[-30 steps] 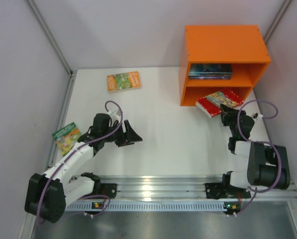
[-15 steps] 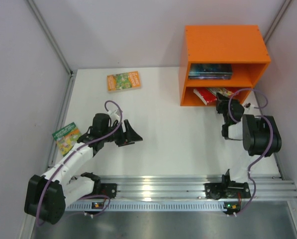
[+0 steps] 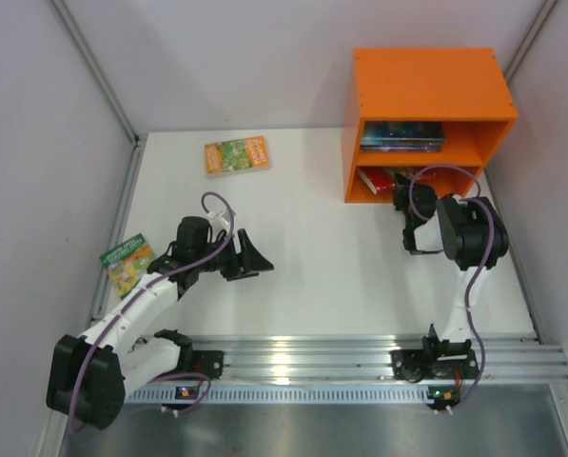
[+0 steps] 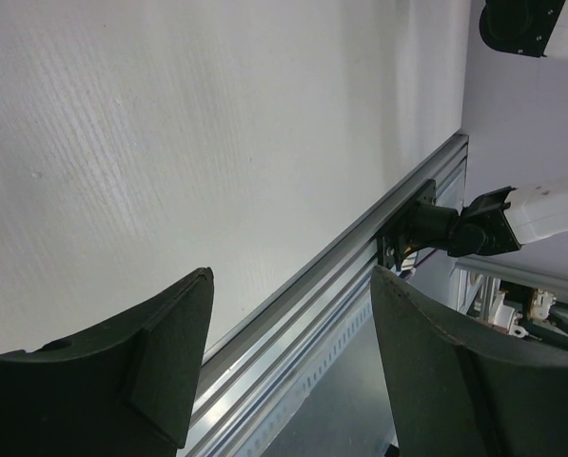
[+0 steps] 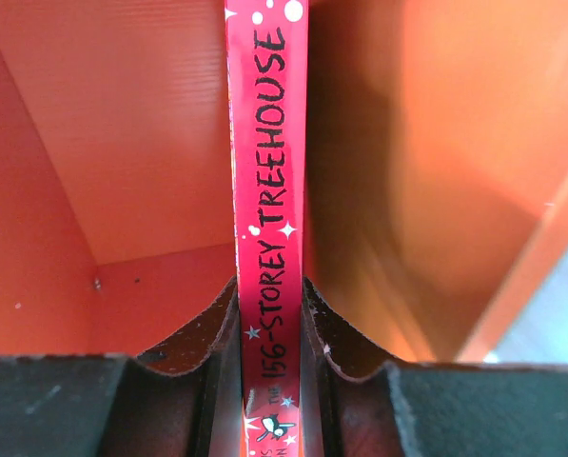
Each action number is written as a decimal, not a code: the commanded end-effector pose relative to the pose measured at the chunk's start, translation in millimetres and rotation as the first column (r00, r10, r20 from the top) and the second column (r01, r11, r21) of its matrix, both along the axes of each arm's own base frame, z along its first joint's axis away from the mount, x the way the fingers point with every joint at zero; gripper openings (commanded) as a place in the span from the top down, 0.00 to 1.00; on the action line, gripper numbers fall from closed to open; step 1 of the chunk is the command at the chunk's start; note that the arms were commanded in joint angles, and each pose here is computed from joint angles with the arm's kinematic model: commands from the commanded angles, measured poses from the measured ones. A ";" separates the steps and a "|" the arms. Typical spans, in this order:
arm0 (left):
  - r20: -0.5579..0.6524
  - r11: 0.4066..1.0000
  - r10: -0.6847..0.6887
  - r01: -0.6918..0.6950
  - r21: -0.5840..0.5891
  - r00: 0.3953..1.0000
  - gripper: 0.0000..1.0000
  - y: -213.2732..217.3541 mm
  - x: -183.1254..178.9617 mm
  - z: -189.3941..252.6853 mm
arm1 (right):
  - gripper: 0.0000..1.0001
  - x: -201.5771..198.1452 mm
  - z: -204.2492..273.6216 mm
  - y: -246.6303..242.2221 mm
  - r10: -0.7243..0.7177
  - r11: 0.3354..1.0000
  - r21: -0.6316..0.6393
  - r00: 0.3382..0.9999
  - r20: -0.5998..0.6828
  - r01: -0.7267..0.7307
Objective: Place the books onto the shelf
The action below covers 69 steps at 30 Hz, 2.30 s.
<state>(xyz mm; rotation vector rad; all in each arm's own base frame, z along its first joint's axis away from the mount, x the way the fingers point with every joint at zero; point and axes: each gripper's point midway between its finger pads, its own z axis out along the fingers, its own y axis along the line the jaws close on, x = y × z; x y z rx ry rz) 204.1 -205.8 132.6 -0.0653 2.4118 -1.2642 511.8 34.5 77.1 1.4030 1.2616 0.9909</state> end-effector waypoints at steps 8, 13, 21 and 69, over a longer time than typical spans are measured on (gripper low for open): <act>0.063 0.998 -0.050 0.051 -0.020 0.997 0.28 -3.3 -2.3 10.6 | 0.95 28.1 40.1 25.1 -0.042 0.999 -0.009 0.994 0.104 0.043; 0.060 0.998 -0.054 0.055 -0.017 0.997 0.28 -2.4 -4.4 7.3 | 0.87 23.1 33.1 36.7 -0.033 0.998 -0.061 0.998 0.048 0.036; 0.060 0.999 -0.053 0.053 -0.003 0.997 0.28 0.4 -8.9 2.6 | 0.74 15.2 17.8 51.1 0.019 0.995 -0.098 0.999 -0.034 -0.023; 0.061 1.000 0.013 -0.012 -0.013 0.998 0.28 2.4 -4.8 14.6 | 0.50 -0.2 11.8 123.3 0.389 0.910 -0.063 0.896 -0.215 -0.410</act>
